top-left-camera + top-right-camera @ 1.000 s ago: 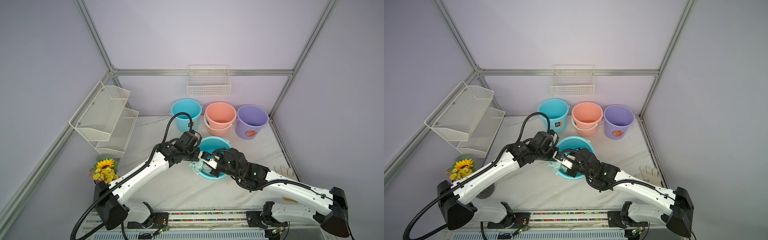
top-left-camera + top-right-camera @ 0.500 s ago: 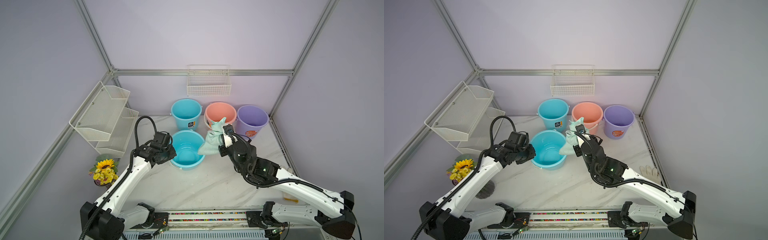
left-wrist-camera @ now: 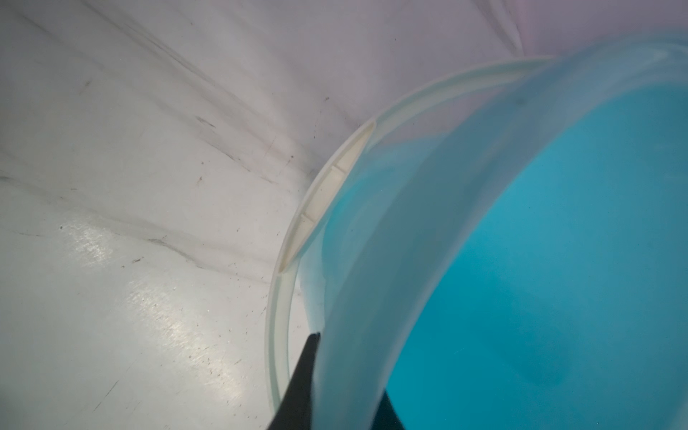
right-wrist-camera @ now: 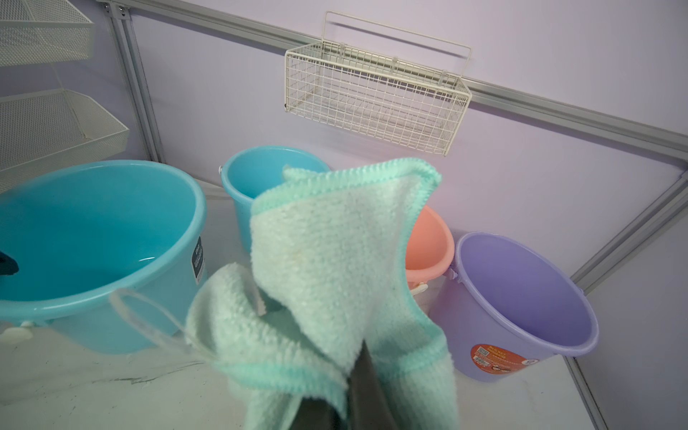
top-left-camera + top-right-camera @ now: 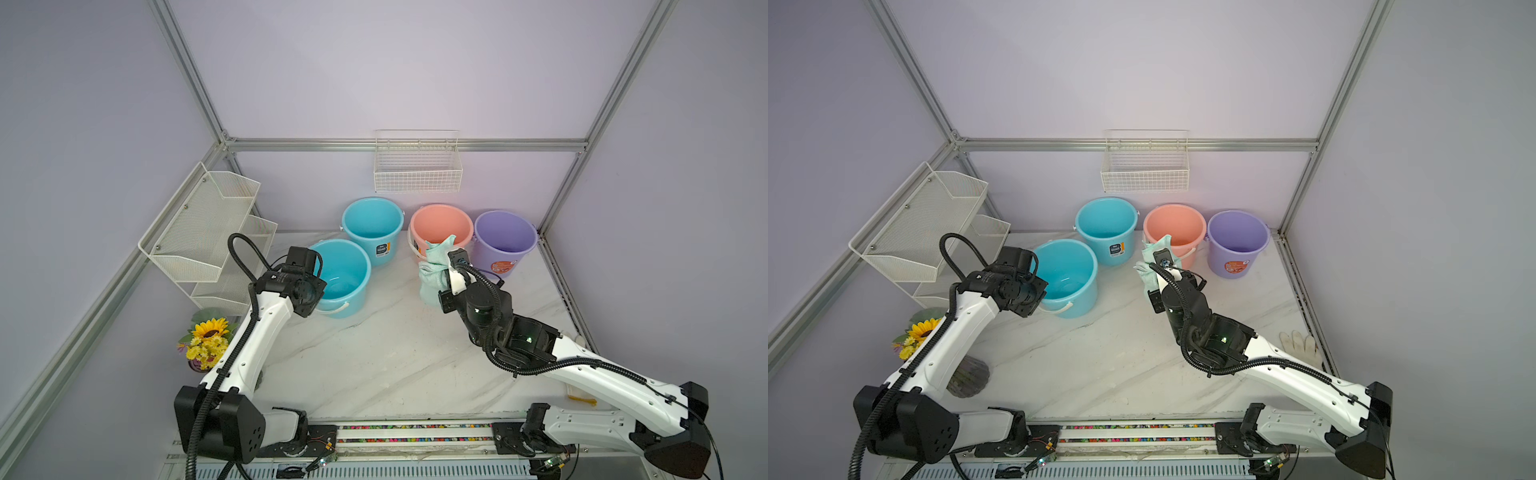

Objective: Wipe the inside of the bucket with a cloth
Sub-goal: Place the bucket at the corner of the board.

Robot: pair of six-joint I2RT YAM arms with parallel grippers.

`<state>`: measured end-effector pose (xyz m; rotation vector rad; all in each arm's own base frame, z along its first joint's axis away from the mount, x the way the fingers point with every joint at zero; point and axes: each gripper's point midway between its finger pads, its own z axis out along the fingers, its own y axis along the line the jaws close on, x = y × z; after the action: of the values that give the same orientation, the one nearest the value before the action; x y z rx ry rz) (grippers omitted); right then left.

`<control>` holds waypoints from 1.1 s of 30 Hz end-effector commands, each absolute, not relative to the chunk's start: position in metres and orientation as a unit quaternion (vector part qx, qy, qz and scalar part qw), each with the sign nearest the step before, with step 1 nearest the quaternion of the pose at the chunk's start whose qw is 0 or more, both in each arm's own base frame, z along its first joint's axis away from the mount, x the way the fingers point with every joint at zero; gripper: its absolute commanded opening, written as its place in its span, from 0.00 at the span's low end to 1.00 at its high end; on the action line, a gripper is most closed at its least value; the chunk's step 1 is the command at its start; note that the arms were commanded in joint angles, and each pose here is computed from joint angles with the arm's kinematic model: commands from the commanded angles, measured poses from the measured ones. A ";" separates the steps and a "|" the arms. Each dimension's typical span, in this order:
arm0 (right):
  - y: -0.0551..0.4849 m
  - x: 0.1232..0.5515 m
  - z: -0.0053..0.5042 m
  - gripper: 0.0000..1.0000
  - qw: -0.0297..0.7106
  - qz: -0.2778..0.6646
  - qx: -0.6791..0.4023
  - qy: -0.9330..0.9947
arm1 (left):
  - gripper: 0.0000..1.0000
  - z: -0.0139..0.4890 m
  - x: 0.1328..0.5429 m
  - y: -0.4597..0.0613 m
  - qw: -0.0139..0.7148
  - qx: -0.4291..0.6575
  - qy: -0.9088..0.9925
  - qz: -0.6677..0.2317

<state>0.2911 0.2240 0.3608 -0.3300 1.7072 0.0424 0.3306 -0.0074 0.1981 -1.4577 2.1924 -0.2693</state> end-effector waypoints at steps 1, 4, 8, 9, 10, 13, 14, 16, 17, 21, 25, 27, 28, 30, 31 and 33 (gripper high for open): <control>0.216 0.289 0.365 0.00 0.648 0.019 -0.131 0.750 | 0.00 0.220 0.352 0.017 0.278 -0.599 0.742 -0.115; 0.218 0.289 0.363 0.00 0.647 0.014 -0.138 0.750 | 0.00 0.217 0.369 0.032 0.281 -0.620 0.724 -0.108; 0.222 0.291 0.360 0.00 0.643 0.011 -0.147 0.751 | 0.00 0.218 0.391 0.045 0.280 -0.636 0.712 -0.098; 0.223 0.292 0.359 0.00 0.643 0.009 -0.149 0.751 | 0.00 0.218 0.397 0.049 0.280 -0.639 0.710 -0.093; 0.224 0.292 0.359 0.00 0.642 0.008 -0.151 0.752 | 0.00 0.218 0.400 0.052 0.279 -0.643 0.708 -0.088; 0.227 0.294 0.356 0.00 0.640 0.002 -0.161 0.752 | 0.00 0.218 0.414 0.060 0.276 -0.653 0.701 -0.081; 0.228 0.294 0.355 0.00 0.639 0.000 -0.164 0.752 | 0.00 0.217 0.418 0.062 0.274 -0.657 0.698 -0.080; 0.230 0.295 0.354 0.00 0.637 -0.004 -0.170 0.752 | 0.01 0.215 0.425 0.067 0.273 -0.663 0.692 -0.078; 0.230 0.295 0.353 0.00 0.637 -0.006 -0.172 0.751 | 0.02 0.215 0.430 0.069 0.272 -0.666 0.689 -0.079; 0.231 0.297 0.351 0.00 0.635 -0.012 -0.176 0.752 | 0.04 0.212 0.448 0.075 0.270 -0.671 0.686 -0.082; 0.233 0.298 0.346 0.00 0.632 -0.018 -0.180 0.754 | 0.07 0.207 0.463 0.076 0.262 -0.676 0.683 -0.085; 0.234 0.299 0.345 0.00 0.631 -0.021 -0.183 0.754 | 0.09 0.203 0.468 0.075 0.254 -0.677 0.686 -0.085; 0.235 0.300 0.345 0.00 0.630 -0.022 -0.185 0.754 | 0.09 0.204 0.470 0.075 0.251 -0.678 0.686 -0.085; 0.235 0.300 0.344 0.00 0.630 -0.024 -0.187 0.754 | 0.12 0.202 0.473 0.075 0.248 -0.680 0.685 -0.084; 0.235 0.300 0.344 0.00 0.630 -0.025 -0.188 0.753 | 0.13 0.202 0.473 0.075 0.245 -0.683 0.683 -0.084; 0.236 0.300 0.344 0.00 0.630 -0.024 -0.188 0.753 | 0.15 0.202 0.475 0.075 0.244 -0.685 0.681 -0.086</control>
<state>0.2995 0.2371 0.3357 -0.4486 1.7399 -0.0588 0.4743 0.0666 0.1829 -1.8248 1.9427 -0.1975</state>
